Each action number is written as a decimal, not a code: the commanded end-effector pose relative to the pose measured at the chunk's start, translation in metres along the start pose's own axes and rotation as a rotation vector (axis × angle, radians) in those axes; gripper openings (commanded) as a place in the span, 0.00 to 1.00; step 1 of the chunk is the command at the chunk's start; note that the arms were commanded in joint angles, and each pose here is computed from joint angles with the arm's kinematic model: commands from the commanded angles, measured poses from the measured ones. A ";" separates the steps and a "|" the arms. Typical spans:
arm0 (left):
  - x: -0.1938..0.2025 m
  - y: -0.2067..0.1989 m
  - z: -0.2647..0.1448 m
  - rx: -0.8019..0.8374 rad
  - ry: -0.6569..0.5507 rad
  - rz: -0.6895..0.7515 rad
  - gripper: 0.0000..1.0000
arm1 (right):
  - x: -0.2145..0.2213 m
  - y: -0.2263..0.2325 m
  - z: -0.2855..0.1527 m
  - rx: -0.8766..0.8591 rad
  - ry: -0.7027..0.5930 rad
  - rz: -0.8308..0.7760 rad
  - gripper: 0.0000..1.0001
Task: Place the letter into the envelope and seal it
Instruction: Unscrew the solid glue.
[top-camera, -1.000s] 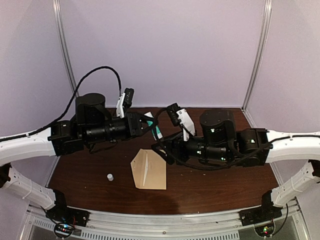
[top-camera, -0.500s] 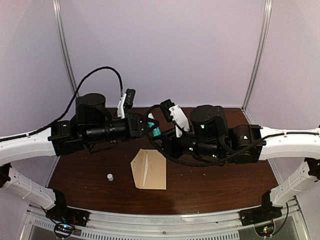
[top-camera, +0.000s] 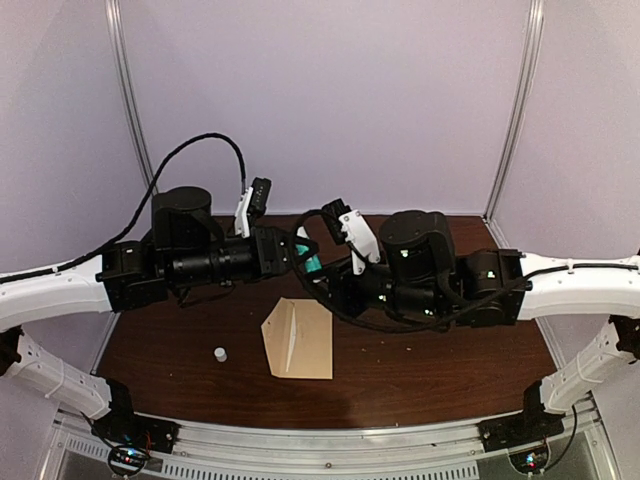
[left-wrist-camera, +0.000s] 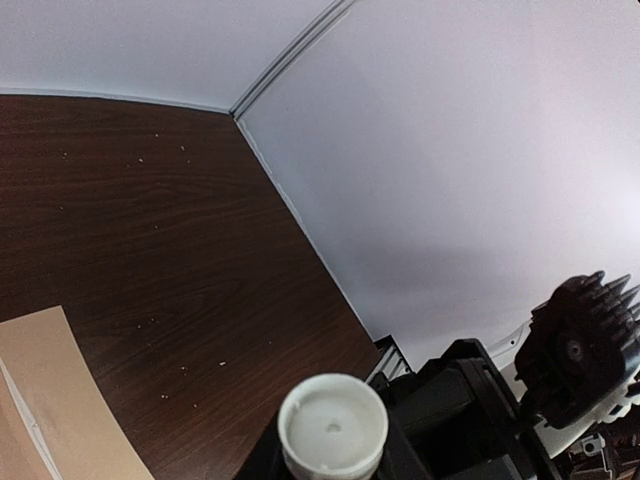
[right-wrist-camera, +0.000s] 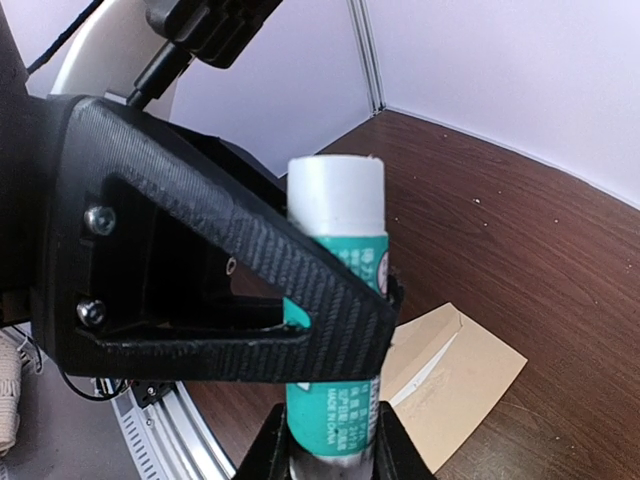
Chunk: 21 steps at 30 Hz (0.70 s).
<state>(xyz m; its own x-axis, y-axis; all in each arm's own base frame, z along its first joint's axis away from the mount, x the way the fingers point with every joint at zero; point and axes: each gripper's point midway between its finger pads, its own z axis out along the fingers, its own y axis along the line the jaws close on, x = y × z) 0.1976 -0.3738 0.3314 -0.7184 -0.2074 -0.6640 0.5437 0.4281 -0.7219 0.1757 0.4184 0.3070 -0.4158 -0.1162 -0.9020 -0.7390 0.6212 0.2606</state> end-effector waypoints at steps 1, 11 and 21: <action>-0.014 -0.011 -0.004 0.036 -0.039 0.025 0.02 | -0.006 0.007 -0.006 -0.038 -0.013 0.003 0.12; -0.004 -0.046 -0.018 0.231 0.004 0.191 0.00 | -0.035 0.039 -0.042 -0.456 -0.120 0.148 0.00; 0.018 -0.091 -0.039 0.530 0.070 0.342 0.00 | -0.045 0.084 -0.095 -0.926 -0.116 0.201 0.00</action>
<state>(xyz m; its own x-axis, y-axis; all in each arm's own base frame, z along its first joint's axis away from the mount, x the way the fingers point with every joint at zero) 0.1417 -0.3814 0.3792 -0.5781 -0.0867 -0.8113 0.8038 0.1103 -0.5846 0.1236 0.4131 0.3543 -0.5595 0.0180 -0.8286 -0.8272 0.0509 0.5596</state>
